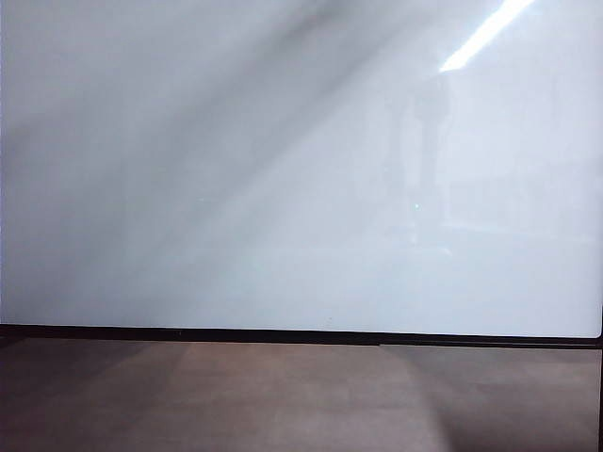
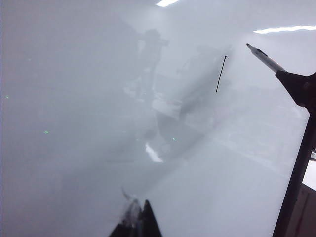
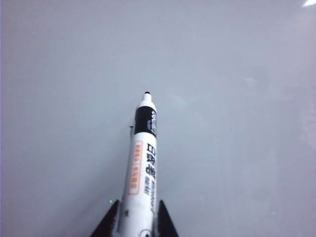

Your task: Reach to the right to find the marker pen, pick it up, and write the number 17 on the whiteboard.

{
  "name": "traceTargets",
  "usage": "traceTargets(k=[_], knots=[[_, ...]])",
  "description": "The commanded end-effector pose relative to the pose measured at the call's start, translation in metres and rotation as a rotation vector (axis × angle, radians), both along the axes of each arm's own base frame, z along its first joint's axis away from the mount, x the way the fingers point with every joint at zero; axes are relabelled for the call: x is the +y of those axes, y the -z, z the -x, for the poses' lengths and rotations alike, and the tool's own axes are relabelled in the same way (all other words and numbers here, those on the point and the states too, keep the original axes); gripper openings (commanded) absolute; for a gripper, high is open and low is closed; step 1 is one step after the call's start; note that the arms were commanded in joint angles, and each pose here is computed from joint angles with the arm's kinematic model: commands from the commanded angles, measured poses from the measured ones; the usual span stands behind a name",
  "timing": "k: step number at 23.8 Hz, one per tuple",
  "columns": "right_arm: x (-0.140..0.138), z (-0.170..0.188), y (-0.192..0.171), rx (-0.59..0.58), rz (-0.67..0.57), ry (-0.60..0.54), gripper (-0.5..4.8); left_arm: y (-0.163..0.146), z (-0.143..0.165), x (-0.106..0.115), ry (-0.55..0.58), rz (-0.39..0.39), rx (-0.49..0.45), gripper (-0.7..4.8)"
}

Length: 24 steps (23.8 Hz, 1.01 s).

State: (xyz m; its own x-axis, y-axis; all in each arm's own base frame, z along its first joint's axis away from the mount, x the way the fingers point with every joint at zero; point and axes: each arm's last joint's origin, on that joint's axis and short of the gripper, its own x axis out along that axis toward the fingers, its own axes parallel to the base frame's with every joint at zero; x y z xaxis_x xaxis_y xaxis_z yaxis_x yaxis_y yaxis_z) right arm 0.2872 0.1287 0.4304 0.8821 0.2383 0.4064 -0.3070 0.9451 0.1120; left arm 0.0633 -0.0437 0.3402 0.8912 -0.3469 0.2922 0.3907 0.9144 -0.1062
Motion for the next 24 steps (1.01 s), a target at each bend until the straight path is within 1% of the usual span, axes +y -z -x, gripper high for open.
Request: traceTargets(k=[1, 8, 24], knots=[[-0.002, -0.003, 0.0, -0.002, 0.004, 0.01, -0.04, -0.002, 0.001, 0.001, -0.002, 0.013, -0.01, -0.05], [0.0, -0.008, 0.003, 0.011, 0.01, 0.01, -0.05, -0.002, 0.001, 0.001, -0.002, 0.013, -0.01, -0.05], [0.003, -0.019, -0.003, 0.021, 0.02, 0.001, -0.05, -0.002, 0.001, 0.001, -0.002, 0.013, -0.01, -0.05]])
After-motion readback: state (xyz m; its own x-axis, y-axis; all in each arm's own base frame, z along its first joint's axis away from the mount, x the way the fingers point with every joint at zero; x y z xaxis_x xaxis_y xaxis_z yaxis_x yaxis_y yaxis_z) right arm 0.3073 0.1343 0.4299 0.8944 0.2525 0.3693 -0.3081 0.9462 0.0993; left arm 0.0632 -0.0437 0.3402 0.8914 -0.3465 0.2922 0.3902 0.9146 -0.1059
